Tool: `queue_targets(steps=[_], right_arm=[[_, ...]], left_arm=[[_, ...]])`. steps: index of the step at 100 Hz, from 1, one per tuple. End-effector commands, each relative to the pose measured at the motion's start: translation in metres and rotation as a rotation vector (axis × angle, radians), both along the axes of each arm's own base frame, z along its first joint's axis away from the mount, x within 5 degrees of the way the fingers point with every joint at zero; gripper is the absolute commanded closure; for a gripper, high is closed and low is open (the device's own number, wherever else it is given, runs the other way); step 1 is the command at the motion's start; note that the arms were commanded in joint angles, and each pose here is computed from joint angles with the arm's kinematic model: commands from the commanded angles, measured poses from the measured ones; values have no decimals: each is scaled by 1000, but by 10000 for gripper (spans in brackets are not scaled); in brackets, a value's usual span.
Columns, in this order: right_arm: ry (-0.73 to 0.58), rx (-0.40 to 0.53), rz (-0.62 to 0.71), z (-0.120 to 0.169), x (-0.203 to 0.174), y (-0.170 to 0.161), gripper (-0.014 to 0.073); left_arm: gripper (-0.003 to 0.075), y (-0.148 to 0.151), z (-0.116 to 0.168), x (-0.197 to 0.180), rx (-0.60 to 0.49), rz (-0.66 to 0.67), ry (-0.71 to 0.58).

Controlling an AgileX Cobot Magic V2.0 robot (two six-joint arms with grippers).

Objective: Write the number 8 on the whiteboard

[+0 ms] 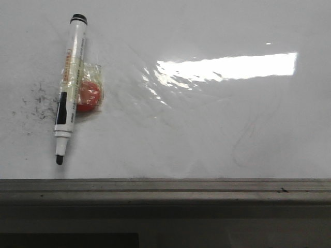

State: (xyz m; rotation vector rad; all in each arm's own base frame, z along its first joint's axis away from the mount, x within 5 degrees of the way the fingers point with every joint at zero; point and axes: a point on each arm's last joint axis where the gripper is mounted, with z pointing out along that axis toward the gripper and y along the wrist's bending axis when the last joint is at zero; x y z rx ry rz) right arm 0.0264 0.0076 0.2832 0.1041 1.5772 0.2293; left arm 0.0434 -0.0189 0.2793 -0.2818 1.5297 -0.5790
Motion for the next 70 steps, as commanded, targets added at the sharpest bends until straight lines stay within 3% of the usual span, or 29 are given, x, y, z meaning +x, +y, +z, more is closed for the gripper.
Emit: queue_targets(steps=[1, 14, 22, 38, 47, 54, 70], right_arm=[[8, -104, 2, 21, -5, -1, 658], [38, -149, 16, 30, -4, -1, 630], [42, -150, 20, 33, -4, -1, 537], [80, -154, 66, 29, -3, 0, 283], [102, -168, 112, 28, 0, 2, 210], [113, -177, 147, 28, 2, 3, 209], [143, -184, 186, 27, 8, 5, 209]], left_arm=[[741, -3, 18, 6, 144, -43, 87], [740, -7, 30, 20, 301, -133, 190], [722, -10, 33, 25, 370, -189, 207], [545, -20, 30, 32, 603, -360, 225], [436, -25, 28, 34, 702, -461, 269], [391, -31, 27, 38, 664, -512, 325], [386, -48, 27, 48, 483, -594, 385]])
